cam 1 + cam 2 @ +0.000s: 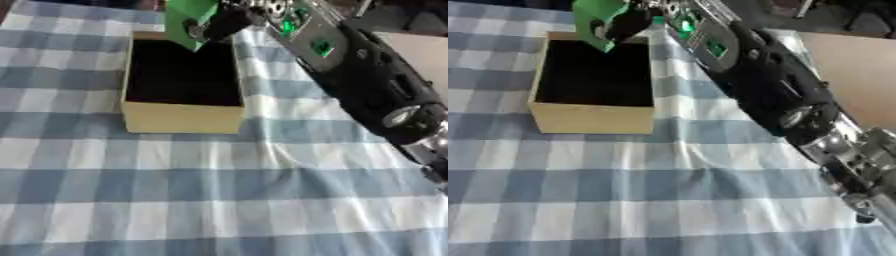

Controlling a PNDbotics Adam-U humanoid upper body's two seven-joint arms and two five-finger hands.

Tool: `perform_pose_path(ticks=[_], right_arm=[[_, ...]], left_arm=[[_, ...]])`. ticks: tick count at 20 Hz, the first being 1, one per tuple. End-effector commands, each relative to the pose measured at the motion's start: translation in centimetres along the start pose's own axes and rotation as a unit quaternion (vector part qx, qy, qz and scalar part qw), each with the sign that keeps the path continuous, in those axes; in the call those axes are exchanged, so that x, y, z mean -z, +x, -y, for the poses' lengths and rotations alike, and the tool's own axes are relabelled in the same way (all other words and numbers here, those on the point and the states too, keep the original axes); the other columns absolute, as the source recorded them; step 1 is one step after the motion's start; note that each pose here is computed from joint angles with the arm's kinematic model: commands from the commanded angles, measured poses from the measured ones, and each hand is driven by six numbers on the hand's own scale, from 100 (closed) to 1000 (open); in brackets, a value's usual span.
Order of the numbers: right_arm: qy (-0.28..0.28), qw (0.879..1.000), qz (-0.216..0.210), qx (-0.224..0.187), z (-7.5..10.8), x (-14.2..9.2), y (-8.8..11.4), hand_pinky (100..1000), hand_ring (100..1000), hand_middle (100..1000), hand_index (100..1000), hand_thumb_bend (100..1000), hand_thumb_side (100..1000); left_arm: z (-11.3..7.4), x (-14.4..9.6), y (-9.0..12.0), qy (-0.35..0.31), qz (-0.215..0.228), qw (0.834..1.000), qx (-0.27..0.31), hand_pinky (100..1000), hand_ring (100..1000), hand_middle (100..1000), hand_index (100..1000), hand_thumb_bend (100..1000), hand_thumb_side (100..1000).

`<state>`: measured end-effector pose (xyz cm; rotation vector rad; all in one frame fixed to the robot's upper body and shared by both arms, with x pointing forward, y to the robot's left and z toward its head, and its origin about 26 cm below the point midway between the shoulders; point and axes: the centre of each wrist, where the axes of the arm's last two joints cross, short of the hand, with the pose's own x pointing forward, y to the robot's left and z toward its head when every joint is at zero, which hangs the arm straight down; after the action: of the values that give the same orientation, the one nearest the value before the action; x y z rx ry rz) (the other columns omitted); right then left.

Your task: Pick up objects on the table and place them in the box.

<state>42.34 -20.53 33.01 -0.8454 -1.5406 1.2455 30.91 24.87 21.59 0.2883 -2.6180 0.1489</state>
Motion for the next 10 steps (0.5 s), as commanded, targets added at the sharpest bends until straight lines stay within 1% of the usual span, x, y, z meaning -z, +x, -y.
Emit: perform_pose_path(ticks=[1,10], right_arm=[[-0.015,1.0,-0.003,-0.013,0.7,0.2,0.0,618,483,306,938,100,383],[-0.001,0.999,-0.004,-0.042,-0.6,-0.5,-0.5,613,481,301,936,100,373]], left_arm=[[0.0,0.5,0.6,-0.005,0.014,1.0,-0.003,719,588,648,743,100,878],[-0.2,0.2,0.4,-0.003,0.006,1.0,0.002,720,588,649,743,100,880]])
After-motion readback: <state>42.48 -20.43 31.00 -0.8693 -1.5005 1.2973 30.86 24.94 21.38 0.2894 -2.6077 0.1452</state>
